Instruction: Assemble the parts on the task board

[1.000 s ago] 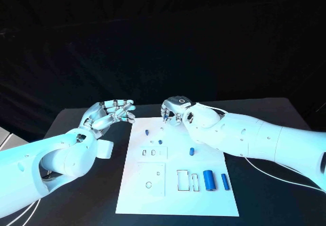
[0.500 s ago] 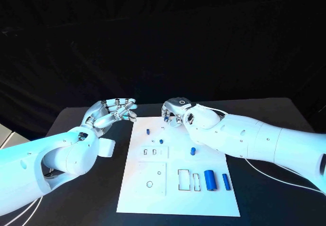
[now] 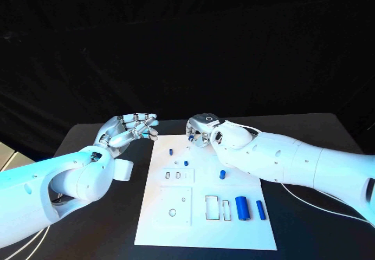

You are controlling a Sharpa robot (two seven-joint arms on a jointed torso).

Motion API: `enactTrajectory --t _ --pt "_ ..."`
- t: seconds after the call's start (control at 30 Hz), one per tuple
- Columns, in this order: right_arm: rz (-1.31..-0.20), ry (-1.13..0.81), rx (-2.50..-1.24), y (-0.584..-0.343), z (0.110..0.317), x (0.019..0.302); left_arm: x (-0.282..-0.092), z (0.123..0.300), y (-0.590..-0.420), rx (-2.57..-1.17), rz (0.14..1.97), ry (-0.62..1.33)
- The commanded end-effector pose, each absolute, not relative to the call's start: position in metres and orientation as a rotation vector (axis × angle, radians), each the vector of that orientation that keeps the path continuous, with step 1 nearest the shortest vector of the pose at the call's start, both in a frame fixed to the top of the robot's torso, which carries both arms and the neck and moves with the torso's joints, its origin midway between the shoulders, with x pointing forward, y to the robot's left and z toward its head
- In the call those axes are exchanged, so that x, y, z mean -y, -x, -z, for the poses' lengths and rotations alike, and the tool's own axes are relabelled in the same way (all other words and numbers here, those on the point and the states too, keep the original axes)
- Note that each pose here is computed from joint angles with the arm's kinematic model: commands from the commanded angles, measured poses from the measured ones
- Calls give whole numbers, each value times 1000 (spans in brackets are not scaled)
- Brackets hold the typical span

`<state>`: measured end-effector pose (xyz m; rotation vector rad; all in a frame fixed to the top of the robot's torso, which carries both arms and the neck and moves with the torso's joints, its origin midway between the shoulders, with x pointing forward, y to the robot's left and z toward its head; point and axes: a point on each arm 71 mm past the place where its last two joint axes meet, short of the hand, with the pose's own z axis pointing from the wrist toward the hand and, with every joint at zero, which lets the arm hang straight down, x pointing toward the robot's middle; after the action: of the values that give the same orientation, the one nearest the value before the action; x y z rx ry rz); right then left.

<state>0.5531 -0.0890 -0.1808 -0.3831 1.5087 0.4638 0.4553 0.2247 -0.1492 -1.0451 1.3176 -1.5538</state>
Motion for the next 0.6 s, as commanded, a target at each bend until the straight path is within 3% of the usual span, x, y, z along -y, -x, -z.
enactTrajectory --t 0.03,0.6 --pt "-457 399 -1528 -553 185 89 -223 147 -455 -1316 1574 1038" --pt "-436 390 -1539 -554 188 87 -223 147 -456 -1315 1574 1037"
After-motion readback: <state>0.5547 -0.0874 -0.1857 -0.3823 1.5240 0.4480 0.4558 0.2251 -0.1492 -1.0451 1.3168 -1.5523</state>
